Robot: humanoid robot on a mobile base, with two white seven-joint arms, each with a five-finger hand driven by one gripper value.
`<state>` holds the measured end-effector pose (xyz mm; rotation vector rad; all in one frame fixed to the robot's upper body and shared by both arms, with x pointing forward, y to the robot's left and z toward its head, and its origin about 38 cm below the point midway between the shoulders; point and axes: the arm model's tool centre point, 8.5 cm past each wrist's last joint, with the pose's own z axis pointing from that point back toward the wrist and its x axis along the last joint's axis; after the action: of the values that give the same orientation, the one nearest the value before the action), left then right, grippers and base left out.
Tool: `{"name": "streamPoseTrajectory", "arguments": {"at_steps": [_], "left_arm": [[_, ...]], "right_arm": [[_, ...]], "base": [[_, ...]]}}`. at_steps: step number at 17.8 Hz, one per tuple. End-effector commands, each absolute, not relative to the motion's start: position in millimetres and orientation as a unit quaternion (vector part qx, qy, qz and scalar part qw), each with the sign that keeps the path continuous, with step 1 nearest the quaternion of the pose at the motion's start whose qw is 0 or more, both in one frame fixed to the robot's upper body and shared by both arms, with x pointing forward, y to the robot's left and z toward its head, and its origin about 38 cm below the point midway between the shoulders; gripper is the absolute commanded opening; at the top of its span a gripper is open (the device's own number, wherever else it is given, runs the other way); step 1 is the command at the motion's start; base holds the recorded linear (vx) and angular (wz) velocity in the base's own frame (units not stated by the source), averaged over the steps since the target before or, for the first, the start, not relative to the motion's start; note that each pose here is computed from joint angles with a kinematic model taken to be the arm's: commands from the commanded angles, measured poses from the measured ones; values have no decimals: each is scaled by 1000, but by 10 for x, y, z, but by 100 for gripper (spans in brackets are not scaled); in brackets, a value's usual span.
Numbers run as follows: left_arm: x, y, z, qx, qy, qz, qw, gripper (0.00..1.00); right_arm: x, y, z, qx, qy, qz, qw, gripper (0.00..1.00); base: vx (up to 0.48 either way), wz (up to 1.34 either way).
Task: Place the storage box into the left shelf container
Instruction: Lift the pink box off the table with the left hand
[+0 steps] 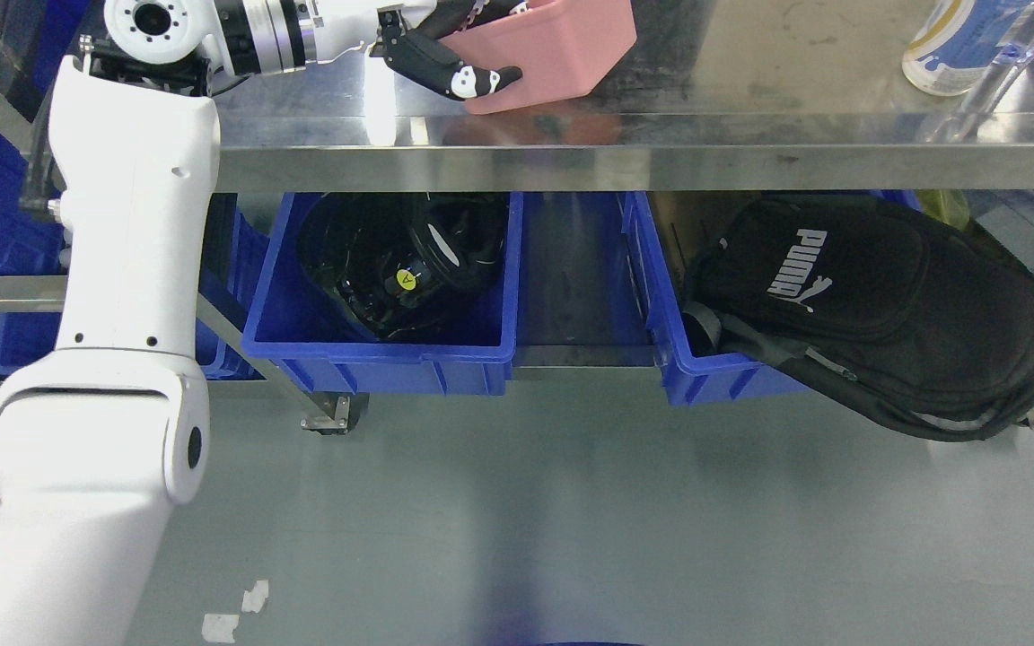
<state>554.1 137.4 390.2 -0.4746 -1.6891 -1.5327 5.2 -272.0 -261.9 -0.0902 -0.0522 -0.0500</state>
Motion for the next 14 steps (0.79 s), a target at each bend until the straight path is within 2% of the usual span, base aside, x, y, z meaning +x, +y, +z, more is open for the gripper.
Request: {"name": "streamPoseTrajectory", "arguments": {"at_steps": [1,5,10,14], "left_arm": [[5507,1813,3899,-303,-764,-438,364,0],[5308,1940,3871,-375,-784,-372,325,0],[4821,2154,3930,-350,-854,-285,259,0],[4480,1893,3813,-307,-892,-210,256,1]], "right_arm": [[141,-2838,-2608,-55,-37,-35,997,100],[141,-2837,-2608,-54,-37,-35,997,100],[141,-2837,-2608,-54,-37,-35,997,100],[141,-2838,-2608,-55,-37,-35,997,100]], "base": [[0,0],[-5,-39],[0,0],[0,0]]}}
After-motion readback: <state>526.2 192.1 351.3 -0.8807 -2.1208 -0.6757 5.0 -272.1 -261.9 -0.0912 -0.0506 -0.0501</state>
